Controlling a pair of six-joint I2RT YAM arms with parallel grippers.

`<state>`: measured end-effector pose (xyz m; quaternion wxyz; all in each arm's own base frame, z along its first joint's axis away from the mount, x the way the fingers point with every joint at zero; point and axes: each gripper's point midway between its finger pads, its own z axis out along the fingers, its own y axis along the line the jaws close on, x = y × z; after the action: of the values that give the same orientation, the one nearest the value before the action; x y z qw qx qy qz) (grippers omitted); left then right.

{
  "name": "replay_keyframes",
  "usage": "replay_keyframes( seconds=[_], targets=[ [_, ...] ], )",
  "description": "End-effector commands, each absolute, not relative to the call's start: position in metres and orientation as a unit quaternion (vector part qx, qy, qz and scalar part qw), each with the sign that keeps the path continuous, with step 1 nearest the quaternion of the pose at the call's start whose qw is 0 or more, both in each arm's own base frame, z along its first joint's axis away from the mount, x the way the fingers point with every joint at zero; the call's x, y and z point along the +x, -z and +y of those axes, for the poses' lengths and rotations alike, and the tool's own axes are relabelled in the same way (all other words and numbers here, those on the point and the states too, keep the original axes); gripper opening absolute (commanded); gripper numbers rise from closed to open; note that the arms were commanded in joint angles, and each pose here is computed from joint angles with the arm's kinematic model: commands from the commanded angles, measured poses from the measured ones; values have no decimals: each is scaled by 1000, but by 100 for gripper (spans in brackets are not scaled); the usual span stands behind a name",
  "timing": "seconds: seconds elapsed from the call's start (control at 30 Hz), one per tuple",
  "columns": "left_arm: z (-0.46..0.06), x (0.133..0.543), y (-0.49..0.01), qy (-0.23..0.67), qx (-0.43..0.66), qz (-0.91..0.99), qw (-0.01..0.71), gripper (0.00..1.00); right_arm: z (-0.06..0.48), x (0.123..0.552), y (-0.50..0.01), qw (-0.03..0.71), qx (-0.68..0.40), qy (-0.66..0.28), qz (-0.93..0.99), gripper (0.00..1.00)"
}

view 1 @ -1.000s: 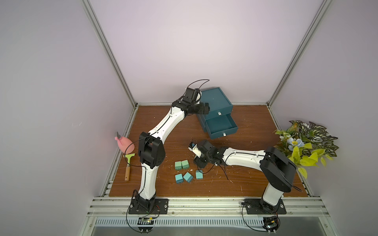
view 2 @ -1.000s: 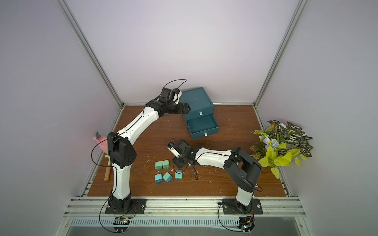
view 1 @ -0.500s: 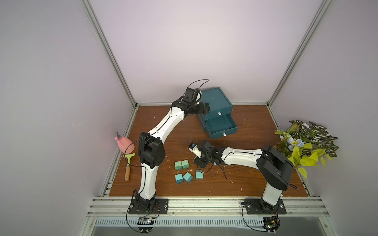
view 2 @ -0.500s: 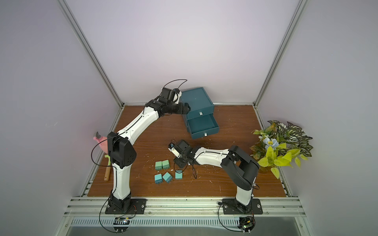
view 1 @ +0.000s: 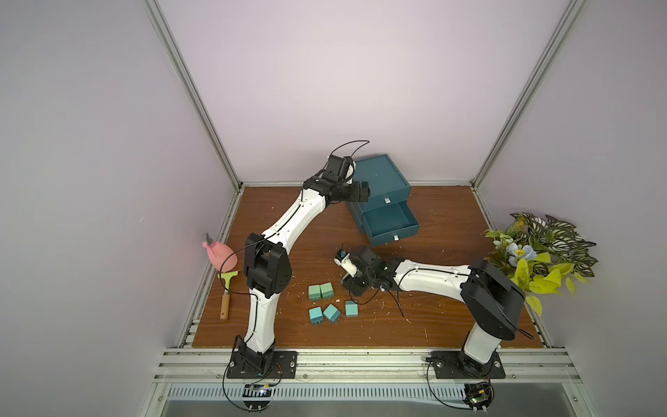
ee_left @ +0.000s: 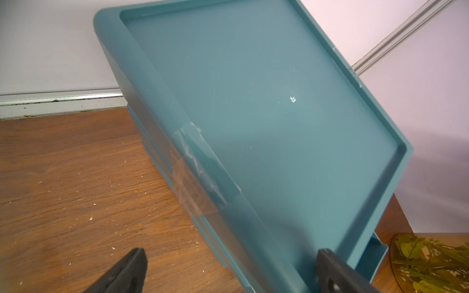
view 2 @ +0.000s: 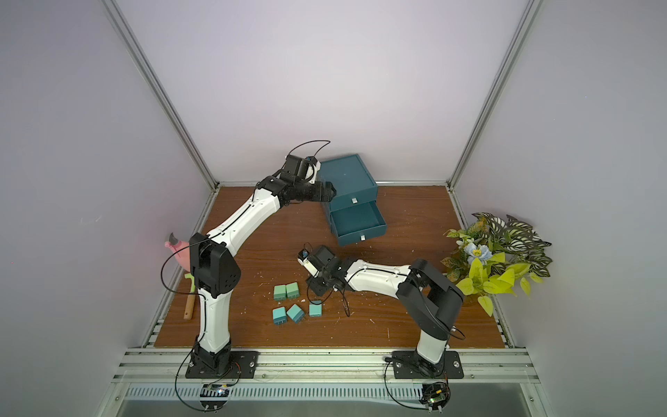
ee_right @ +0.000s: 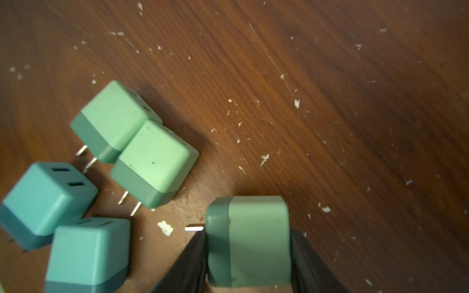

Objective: Place the plugs into the drawer by color
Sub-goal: Pick up the plug from the center of the board, then place the plug in the drawer.

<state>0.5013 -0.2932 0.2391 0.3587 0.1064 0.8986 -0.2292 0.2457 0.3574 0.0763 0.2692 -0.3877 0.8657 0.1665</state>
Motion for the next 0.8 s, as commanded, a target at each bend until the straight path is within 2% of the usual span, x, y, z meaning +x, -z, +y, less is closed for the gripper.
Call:
replay_keyframes(
  seconds=[0.0,0.27,0.4,0.57,0.77],
  targets=[
    [-281,489,-231,211,108,911,337,99,362,259,-137,319,-339,-201,862,39],
    [-281,488,-238,219,105,906,346,99,322,283,-211,390,-241,-214,862,37],
    [-283,488,-241,224,104,904,348,98,284,312,-235,413,-183,-197,870,36],
    [-283,488,-241,225,104,904,348,99,248,351,-245,432,-120,-166,878,36],
    [-284,489,-241,226,105,904,348,99,245,384,-243,433,-112,-152,882,35]
  ],
)
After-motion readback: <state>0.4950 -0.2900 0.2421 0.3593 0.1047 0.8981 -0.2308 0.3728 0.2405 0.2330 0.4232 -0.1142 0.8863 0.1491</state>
